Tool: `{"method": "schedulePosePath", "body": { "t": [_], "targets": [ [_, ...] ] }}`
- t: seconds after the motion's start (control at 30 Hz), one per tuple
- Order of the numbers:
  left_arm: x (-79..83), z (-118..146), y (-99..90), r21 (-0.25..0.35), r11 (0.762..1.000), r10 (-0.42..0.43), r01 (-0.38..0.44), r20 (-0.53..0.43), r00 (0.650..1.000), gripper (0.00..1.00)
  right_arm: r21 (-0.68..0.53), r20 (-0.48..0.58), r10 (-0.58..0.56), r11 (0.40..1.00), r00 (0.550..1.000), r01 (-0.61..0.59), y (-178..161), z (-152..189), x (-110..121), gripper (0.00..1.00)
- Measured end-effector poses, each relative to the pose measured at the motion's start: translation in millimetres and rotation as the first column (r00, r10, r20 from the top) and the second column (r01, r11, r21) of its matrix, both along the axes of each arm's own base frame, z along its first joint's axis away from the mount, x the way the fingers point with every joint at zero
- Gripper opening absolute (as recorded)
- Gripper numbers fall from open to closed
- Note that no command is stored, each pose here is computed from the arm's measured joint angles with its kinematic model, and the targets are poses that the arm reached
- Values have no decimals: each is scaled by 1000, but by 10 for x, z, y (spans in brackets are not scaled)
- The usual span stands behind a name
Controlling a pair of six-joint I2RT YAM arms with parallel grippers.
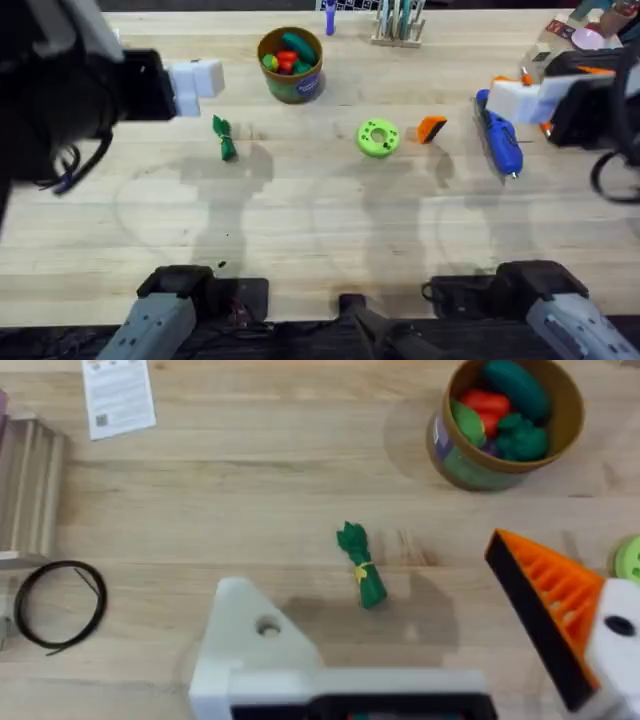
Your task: Pick up the gripper from the table and insert it into the empty holder that is missing its gripper. Then pick up a screw, insert it into the mounting hole, and use the screwdriver to tighten it. Finally, clean up the table by picking up the vegetable and placing it into the bucket.
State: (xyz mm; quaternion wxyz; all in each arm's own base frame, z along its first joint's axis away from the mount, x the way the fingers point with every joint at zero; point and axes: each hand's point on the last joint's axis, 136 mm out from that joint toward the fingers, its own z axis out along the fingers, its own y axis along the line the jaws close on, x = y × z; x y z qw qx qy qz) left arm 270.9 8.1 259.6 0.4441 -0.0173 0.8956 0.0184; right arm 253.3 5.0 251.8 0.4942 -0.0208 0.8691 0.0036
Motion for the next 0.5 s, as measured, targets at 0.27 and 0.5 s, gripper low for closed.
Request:
{"method": "schedulePosePath", "body": {
  "t": [0.27, 0.5],
  "targets": [
    [220, -321, 0, -9, 1000, 10, -12, -250, 968, 986, -6, -320, 4, 1000, 947, -7, 1, -112, 149, 992],
    [185, -694, -1, -9, 1000, 12, -17, -418, 908, 986, -9, -468, 8, 1000, 884, -13, 1, -373, 213, 992]
  ]
}}
